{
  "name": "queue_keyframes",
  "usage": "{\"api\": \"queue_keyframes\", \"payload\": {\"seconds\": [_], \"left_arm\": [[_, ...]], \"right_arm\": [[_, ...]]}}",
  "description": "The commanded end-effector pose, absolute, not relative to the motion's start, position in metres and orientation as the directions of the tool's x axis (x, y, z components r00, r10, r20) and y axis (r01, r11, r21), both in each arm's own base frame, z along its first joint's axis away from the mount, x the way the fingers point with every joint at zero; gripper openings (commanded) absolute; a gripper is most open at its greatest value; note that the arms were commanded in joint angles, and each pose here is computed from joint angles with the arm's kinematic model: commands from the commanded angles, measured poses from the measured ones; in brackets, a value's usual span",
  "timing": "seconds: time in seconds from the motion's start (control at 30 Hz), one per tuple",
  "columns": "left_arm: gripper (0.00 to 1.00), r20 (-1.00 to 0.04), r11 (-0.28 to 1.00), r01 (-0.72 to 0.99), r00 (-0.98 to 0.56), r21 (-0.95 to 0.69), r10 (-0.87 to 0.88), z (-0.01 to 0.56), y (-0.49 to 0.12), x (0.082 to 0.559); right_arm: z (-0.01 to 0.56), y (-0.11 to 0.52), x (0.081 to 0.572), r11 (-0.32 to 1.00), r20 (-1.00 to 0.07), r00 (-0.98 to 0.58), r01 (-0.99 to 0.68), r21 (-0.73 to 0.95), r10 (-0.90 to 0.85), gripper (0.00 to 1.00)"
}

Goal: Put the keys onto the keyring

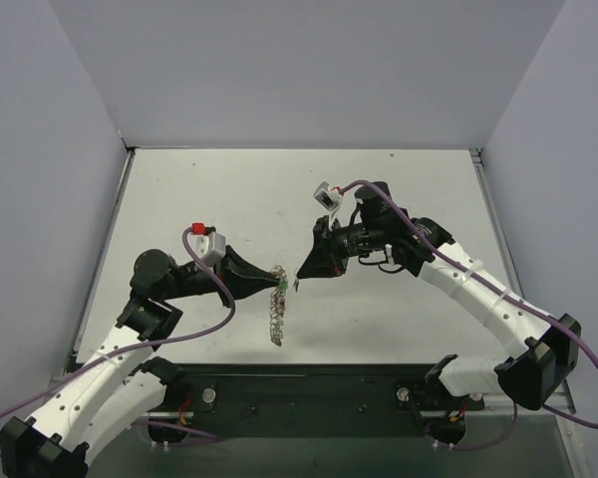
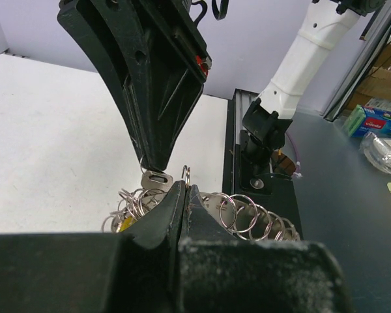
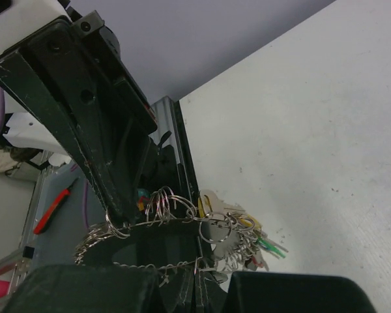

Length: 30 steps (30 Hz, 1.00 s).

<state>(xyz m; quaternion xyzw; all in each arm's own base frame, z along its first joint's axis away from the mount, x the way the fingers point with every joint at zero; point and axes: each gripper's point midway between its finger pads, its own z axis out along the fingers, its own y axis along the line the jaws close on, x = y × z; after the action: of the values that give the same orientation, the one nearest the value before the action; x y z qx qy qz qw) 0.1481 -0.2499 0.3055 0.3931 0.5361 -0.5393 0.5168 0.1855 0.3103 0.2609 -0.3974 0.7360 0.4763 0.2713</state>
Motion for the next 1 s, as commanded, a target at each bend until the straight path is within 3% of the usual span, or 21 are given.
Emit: {"api": "queue_keyframes", "payload": {"seconds": [0.0,0.97], "left_arm": [[0.0,-0.982,0.056,0.997,-0.046,-0.057,-0.182,0.328,-0.252,0.138],[0.0,-0.98,0.032,0.998,-0.046,-0.054,-0.193,0.329,-0.26,0.14]], "right_arm": [[0.285,0.311,0.171,0.137,-0.819,-0.476,-0.879,0.457,-0.322,0.0],[0.304,0.322,0.149,0.019,-0.809,-0.486,-0.861,0.509,-0.332,0.0]]}}
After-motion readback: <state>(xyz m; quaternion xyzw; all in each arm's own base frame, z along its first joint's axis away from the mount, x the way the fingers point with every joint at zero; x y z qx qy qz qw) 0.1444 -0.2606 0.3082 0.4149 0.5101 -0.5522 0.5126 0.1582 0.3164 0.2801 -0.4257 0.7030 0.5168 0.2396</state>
